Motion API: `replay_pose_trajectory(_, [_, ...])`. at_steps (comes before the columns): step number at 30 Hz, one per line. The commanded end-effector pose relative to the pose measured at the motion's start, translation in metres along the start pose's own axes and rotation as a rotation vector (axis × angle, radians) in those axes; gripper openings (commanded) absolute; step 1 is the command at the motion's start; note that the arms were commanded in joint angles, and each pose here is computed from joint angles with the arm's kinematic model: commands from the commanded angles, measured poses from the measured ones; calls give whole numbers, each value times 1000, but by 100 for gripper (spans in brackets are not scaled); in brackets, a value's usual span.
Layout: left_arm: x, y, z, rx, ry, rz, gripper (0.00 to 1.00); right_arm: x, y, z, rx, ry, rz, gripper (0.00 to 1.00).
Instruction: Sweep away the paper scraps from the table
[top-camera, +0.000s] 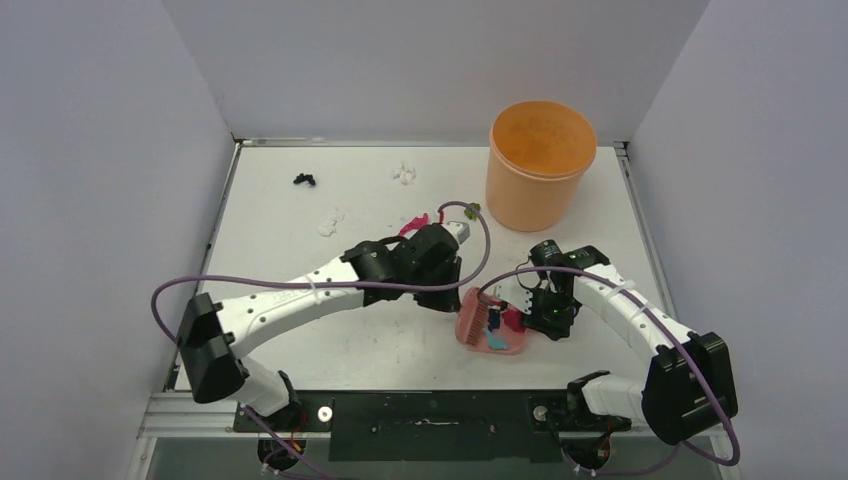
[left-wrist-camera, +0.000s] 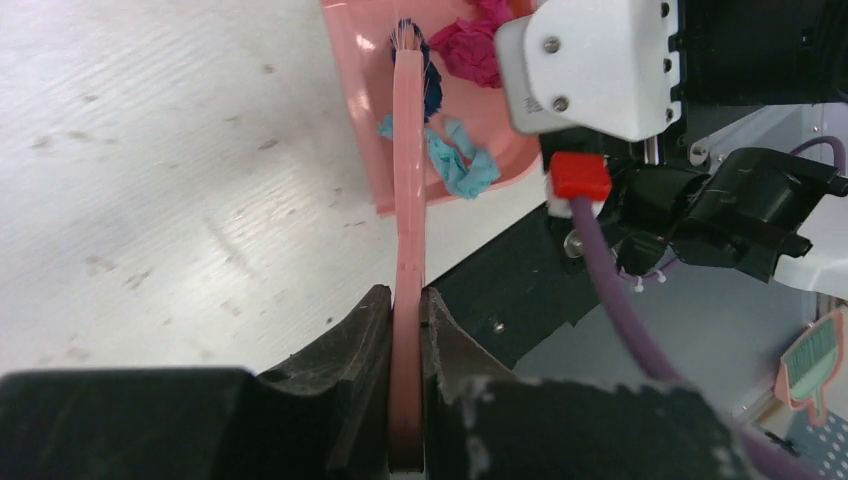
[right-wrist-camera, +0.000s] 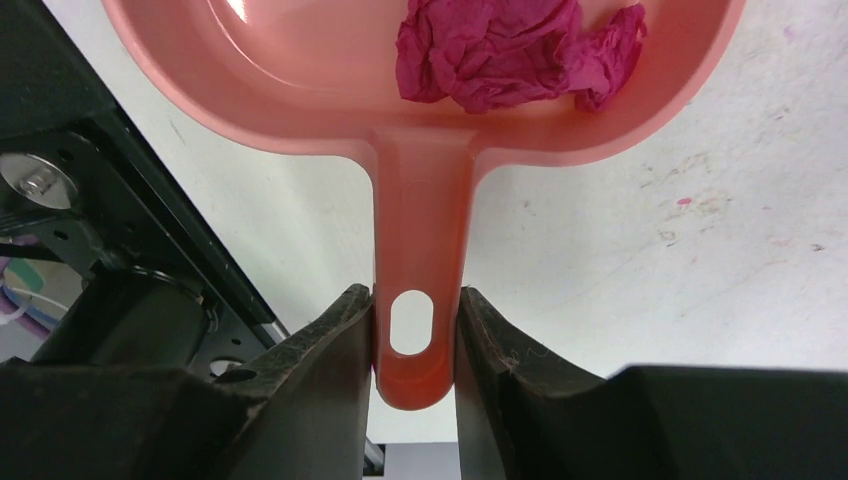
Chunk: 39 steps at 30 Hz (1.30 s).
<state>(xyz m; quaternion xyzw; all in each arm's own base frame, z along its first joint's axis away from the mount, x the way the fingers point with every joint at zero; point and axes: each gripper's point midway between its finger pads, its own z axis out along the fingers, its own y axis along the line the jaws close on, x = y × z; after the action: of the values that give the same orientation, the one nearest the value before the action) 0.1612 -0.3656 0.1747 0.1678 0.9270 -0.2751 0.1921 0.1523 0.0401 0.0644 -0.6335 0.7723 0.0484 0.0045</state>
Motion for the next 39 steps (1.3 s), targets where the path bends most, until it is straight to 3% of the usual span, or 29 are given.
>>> replay_pose_trajectory(1, [-35,33,-80,-134,-199,20,0,-22,-4,-5,42,-121,1,5])
replay_pose_trajectory(6, [-41,100,-124,-337,-236,26,0,-29,-7,-4,64,-138,-6,5])
replay_pose_trajectory(11, [-40,169,-155,-658,-244,96,0,-46,-6,2,70,-146,5,5])
replay_pose_trajectory(14, [-38,199,-159,-817,-203,133,0,-54,-8,7,95,-105,19,5])
replay_pose_trajectory(19, [-29,223,-140,-912,-89,168,0,-63,-12,11,93,-63,37,5])
replay_pose_trajectory(27, [-31,223,-80,-771,-19,167,0,-85,-14,12,89,-55,20,5])
replay_pose_trajectory(34, [-46,188,-51,-553,-68,145,0,-97,-13,24,33,-49,28,5])
replay_pose_trajectory(39, [-42,147,-39,-308,-114,110,0,-107,-17,28,27,-54,27,5])
